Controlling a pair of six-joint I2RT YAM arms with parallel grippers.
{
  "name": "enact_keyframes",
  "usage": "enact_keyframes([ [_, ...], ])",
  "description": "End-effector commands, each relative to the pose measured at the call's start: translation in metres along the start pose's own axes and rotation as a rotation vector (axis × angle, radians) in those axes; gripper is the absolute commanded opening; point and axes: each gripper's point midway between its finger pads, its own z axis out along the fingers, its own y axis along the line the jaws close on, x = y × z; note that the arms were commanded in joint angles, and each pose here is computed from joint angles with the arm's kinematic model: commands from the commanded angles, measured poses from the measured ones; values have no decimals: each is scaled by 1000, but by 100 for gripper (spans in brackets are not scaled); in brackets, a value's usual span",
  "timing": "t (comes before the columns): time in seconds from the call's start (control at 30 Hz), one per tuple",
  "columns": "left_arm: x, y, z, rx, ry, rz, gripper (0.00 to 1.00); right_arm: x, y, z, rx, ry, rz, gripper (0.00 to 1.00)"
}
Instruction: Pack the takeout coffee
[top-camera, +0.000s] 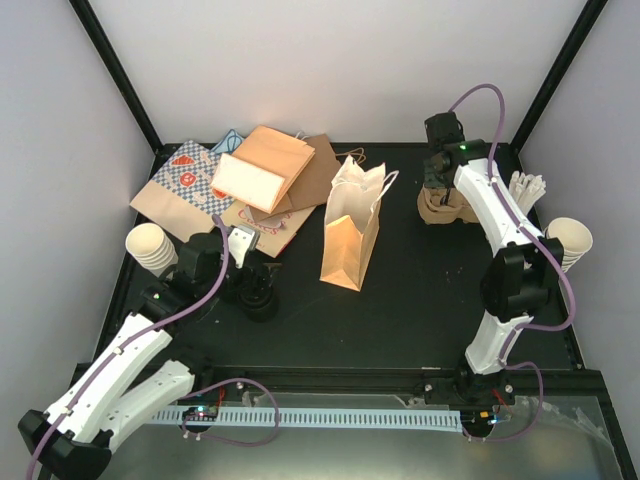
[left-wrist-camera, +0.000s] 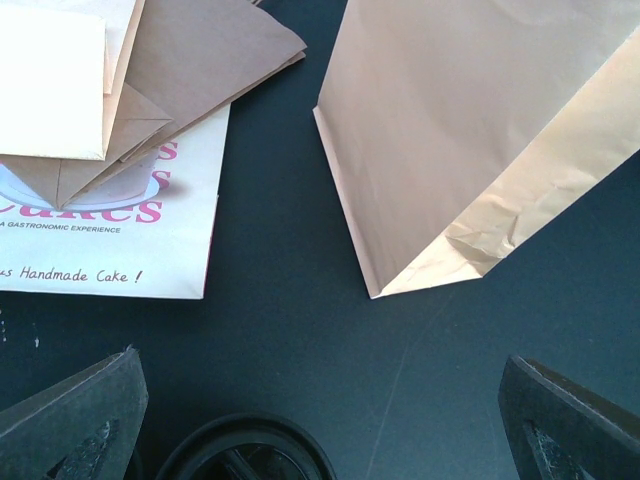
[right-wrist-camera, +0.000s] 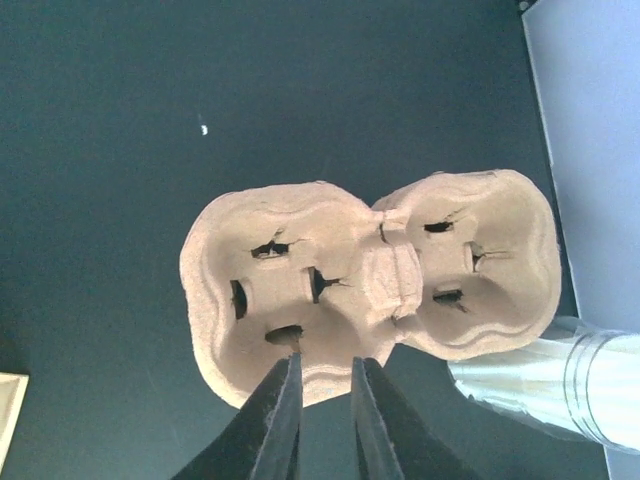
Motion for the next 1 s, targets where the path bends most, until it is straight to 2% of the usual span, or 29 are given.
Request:
enact_keyframes([
  [0.0,-5,1,1,-4,-18,16,99,5,14,2,-66,14,-21,22],
  [0.2,-5,1,0,-3,-17,16,99,21,32,28,-73,95,-66,29],
  [0.33,-4,1,1,-6,-16,16,99,28,37,40,-67,119,-76,40],
  [0.97,-4,2,2,-6,-9,15,99,52,54,69,-33,205,-154,42],
])
